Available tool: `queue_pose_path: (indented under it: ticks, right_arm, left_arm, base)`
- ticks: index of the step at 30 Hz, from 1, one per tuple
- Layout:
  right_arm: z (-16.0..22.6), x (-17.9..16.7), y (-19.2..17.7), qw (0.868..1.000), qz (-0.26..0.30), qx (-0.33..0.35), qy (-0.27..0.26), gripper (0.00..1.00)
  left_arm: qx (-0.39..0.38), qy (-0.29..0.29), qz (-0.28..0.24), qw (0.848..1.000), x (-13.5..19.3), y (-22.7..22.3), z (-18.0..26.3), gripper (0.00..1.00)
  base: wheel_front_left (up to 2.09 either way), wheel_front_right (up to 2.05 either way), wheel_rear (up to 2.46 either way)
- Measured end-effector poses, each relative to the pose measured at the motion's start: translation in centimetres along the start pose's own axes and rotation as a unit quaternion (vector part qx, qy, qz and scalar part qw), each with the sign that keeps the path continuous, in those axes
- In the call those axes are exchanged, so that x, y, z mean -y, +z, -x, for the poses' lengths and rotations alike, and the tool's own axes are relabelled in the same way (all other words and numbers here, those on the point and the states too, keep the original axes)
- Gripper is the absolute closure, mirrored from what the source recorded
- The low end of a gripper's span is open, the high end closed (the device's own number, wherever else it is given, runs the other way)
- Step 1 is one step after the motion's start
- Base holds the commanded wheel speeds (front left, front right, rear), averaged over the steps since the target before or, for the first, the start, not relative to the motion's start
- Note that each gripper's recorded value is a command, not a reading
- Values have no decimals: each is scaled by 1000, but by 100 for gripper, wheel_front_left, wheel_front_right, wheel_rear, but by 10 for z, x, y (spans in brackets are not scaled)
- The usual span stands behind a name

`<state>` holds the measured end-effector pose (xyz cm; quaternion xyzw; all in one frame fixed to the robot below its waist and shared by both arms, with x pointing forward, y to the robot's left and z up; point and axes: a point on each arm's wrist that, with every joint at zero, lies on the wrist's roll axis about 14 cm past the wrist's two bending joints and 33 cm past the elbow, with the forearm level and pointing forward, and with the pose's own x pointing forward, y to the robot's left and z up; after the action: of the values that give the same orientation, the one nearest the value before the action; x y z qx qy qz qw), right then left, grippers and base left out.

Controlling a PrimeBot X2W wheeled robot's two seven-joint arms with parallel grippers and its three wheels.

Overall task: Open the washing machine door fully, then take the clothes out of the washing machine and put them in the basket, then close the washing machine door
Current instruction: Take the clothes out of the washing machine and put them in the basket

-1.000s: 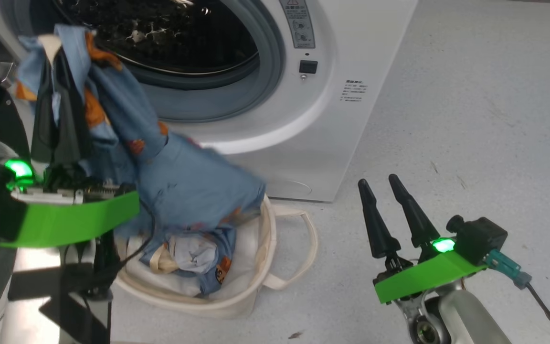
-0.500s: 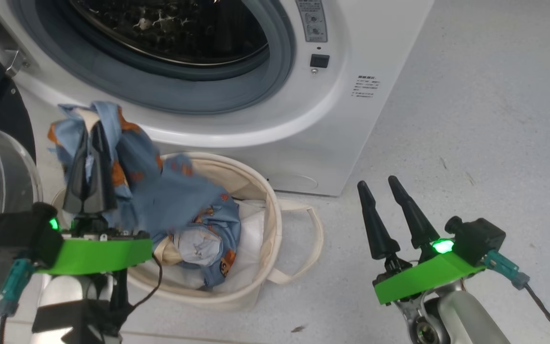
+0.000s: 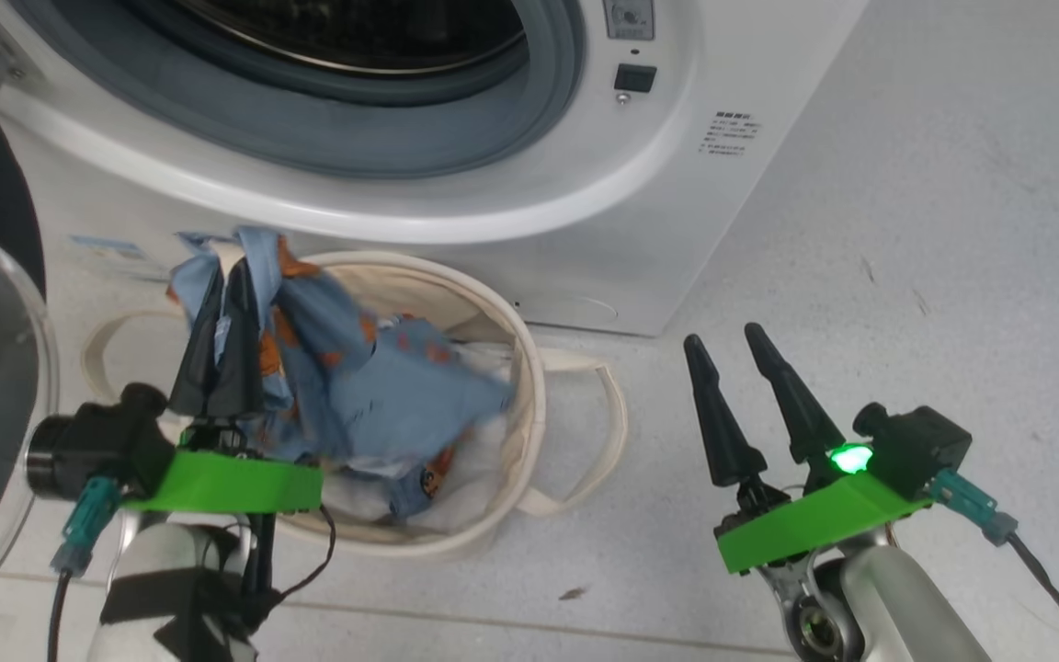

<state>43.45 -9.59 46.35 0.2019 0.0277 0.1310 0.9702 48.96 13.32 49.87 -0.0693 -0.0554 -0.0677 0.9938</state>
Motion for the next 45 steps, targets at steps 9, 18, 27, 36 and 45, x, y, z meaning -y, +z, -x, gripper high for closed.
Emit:
queue_pose_path:
  ticks: [9,18,27,36,45]
  right_arm:
    - [-8,10,-6,1000,-1,-6,-8,0]
    - [-18,29,-14,1000,1,-11,-26,0]
    - [-28,35,-17,1000,2,-11,-25,0]
    - [-29,47,-24,999,5,-19,-39,0]
    - [-31,44,-17,999,7,-9,-34,0]
  left_arm:
    - [-79,21,0,997,-13,-60,1,100]
    - [-147,2,-10,989,-8,-114,2,100]
    - [-246,-46,-28,968,17,-180,8,100]
    - [-317,-60,-49,945,19,-225,22,100]
    - [-332,-45,-58,940,12,-229,25,0]
  base:
    - [0,0,0]
    - [0,0,0]
    - [0,0,0]
    - [0,0,0]
    - [0,0,0]
